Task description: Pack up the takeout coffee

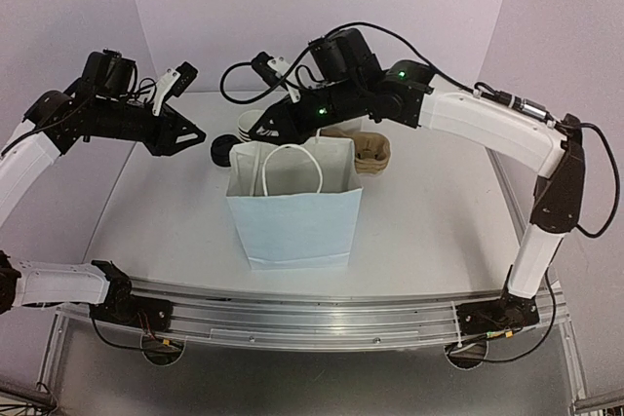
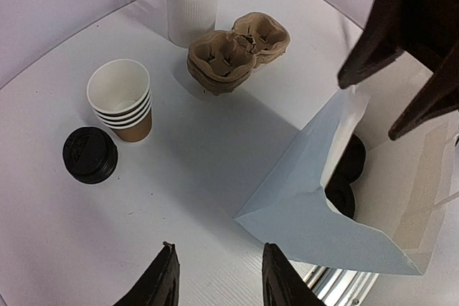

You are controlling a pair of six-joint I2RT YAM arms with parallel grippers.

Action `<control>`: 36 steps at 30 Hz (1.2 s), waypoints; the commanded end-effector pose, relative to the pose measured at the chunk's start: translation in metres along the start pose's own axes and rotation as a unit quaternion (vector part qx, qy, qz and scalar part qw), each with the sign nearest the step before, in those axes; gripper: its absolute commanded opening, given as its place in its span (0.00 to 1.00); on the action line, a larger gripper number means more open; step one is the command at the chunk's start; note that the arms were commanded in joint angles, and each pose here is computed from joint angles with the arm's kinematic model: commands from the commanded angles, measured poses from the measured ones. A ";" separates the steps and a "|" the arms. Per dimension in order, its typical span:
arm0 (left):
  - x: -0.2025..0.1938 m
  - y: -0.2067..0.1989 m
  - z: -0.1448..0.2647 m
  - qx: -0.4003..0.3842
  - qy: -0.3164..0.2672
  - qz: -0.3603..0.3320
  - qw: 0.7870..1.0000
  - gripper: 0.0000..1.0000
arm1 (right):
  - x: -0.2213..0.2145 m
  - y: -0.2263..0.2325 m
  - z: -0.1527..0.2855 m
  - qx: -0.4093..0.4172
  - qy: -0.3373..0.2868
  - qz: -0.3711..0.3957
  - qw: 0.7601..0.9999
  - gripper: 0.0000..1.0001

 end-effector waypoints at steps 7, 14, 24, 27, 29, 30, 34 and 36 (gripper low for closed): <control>0.006 0.004 -0.002 0.008 -0.019 -0.004 1.000 0.39 | 0.080 0.047 0.055 0.040 -0.107 0.058 0.992 0.68; 0.004 0.005 -0.005 0.009 -0.017 -0.004 1.000 0.39 | 0.127 -0.011 0.113 -0.150 -0.234 -0.016 0.960 0.64; -0.003 0.022 -0.012 0.049 0.006 0.012 0.999 0.56 | 0.103 -0.182 0.122 -0.318 -0.205 -0.132 0.916 0.45; -0.006 0.034 -0.015 0.064 0.010 0.031 0.997 0.67 | 0.097 -0.217 0.104 -0.316 -0.181 -0.142 0.920 0.40; -0.008 0.041 -0.017 0.071 0.008 0.043 0.997 0.75 | 0.097 -0.237 0.097 -0.315 -0.177 -0.150 0.920 0.36; -0.008 0.047 -0.018 0.076 0.007 0.052 0.996 0.79 | 0.095 -0.250 0.089 -0.315 -0.171 -0.155 0.921 0.34; -0.012 0.058 -0.021 0.079 0.009 0.074 0.994 0.82 | 0.102 -0.278 0.077 -0.316 -0.182 -0.162 0.917 0.29; -0.014 0.060 -0.024 0.078 0.012 0.078 0.994 0.82 | 0.103 -0.290 0.068 -0.313 -0.185 -0.167 0.916 0.27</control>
Point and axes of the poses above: each gripper's point midway between its finger pads, its own z axis back along the fingers, its own y axis along the line the jaws close on, x = y × z, the point moved 7 cm from there along z, back along the fingers, and after that the axes turned 9 degrees about -z, right-handed, at the moved point
